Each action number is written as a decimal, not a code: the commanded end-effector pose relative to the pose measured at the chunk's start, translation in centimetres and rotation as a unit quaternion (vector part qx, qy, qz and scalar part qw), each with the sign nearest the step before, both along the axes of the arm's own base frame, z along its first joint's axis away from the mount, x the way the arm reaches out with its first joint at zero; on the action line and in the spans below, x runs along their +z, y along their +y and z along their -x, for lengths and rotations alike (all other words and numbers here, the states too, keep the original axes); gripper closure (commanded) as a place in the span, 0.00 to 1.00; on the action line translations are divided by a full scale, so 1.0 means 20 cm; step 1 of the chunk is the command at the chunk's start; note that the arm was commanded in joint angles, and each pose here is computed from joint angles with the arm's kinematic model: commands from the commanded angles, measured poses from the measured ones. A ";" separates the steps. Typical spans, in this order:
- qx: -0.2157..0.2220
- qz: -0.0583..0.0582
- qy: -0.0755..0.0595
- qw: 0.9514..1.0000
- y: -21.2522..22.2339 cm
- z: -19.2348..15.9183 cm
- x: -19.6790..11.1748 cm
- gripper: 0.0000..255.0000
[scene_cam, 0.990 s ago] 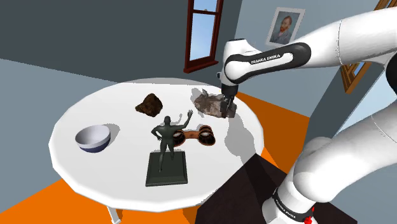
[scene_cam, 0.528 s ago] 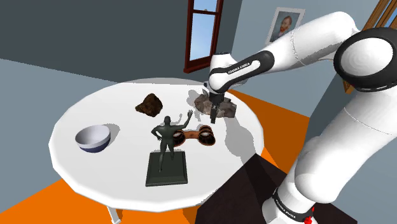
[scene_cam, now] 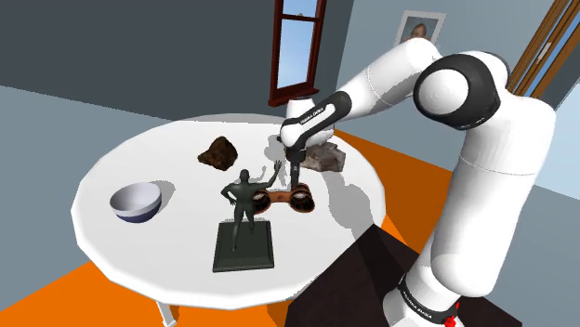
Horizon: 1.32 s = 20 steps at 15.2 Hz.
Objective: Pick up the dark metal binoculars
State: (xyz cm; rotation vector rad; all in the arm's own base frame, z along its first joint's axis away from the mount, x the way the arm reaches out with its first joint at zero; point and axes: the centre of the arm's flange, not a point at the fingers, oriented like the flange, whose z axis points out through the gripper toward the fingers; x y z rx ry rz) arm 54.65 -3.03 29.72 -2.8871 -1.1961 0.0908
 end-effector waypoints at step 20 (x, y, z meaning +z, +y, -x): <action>0.060 -0.011 0.001 0.998 0.10 -0.18 -0.41 1.00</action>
